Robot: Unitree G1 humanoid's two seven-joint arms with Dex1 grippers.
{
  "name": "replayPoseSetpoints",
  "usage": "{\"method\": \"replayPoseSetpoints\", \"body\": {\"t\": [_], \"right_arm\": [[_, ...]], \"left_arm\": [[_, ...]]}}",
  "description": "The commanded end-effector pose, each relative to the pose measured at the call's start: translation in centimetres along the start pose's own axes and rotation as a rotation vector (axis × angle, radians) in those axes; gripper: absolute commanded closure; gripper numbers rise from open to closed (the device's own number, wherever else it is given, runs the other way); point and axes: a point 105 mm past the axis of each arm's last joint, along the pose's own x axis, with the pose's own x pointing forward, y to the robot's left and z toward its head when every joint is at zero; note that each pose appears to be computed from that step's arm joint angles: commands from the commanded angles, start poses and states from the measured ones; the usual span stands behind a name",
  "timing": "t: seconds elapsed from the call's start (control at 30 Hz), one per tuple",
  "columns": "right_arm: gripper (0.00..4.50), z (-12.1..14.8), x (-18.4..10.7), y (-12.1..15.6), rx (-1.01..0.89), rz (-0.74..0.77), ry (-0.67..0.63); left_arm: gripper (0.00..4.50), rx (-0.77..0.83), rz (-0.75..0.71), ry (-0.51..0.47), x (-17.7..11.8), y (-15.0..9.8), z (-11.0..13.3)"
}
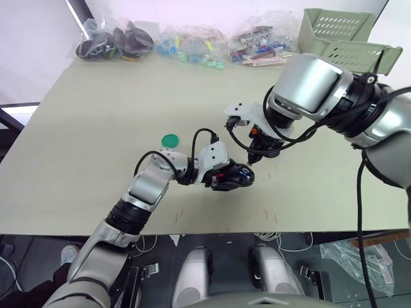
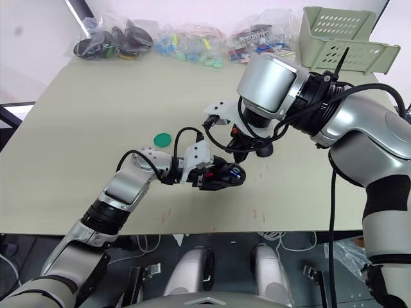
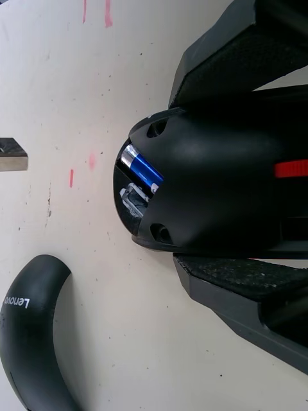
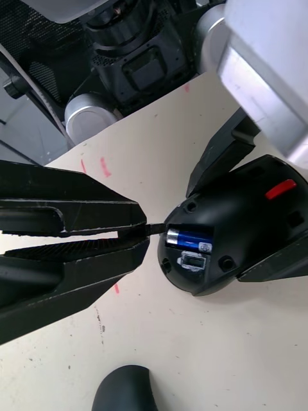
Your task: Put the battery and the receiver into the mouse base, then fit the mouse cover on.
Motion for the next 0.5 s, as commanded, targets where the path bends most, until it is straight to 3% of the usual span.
{"method": "replayPoseSetpoints", "body": {"t": [0.03,0.5], "right_arm": [[4.5,0.6,-0.6,-0.1,0.009,-0.001,-0.043],[4.5,1.0,1.1,-0.2,0.029,0.011,-0.036]], "left_arm": [[1.1,0.025,0.008,-0.026,-0.5,0.1,0.5],[1.1,0.021,-0.009,-0.02,-0.4,-0.3,0.2]]}}
